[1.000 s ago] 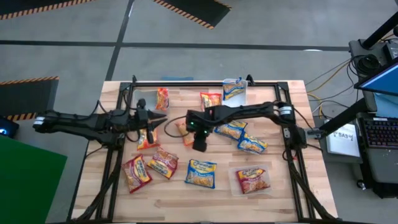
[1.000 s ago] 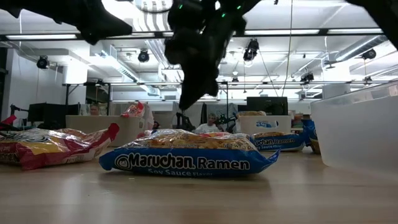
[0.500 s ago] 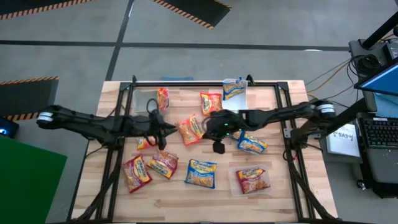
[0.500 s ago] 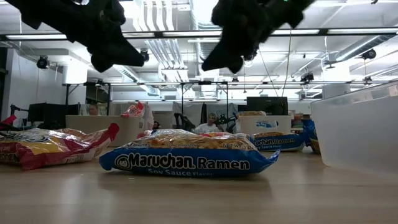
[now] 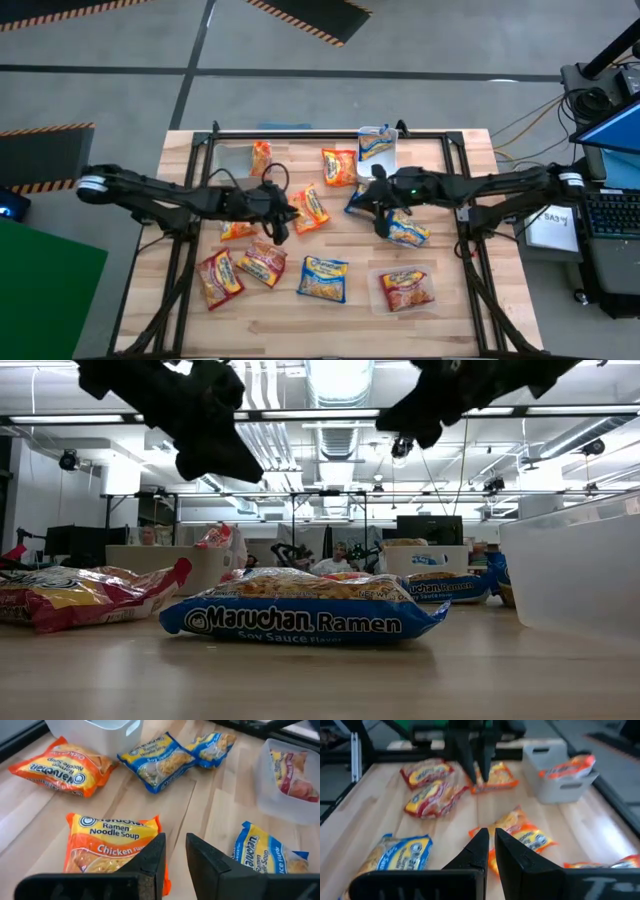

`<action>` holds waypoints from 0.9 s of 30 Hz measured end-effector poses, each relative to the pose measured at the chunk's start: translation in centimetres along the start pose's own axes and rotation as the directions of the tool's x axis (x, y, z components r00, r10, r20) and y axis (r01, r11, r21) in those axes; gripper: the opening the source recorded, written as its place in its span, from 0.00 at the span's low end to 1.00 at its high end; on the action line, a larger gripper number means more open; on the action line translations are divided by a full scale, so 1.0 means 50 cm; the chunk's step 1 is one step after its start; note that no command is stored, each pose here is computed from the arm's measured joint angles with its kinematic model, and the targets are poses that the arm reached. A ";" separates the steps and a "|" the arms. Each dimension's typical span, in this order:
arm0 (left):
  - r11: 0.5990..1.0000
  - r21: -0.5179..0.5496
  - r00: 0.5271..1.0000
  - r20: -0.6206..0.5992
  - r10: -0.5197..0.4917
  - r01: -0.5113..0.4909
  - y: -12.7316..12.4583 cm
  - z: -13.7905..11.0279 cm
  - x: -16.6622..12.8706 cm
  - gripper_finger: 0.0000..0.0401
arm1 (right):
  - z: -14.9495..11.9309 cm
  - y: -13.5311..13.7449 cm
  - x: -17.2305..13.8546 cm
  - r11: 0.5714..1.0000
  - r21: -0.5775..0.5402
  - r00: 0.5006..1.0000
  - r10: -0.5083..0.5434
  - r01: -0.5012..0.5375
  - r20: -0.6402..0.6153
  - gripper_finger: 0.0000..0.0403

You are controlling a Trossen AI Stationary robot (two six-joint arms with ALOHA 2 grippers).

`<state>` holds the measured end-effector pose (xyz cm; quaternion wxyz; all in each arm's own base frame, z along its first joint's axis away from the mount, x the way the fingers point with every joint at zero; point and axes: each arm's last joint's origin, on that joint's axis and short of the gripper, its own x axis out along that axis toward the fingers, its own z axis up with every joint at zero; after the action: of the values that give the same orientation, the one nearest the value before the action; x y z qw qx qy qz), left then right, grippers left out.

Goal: Sort Maruchan noodles
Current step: Put the orange noodle pack into the gray bin

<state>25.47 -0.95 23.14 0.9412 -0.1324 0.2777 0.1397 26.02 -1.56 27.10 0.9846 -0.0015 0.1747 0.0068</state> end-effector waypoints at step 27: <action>0.970 0.047 0.956 -0.162 0.244 -0.239 0.044 -0.002 0.142 0.64 | -0.008 0.000 -0.055 0.999 -0.049 1.000 -0.002 0.003 0.014 0.05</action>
<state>30.41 2.40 18.71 0.8923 -0.0959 0.3712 0.2382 23.32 -1.61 27.68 0.9855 -0.0261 0.1676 0.0098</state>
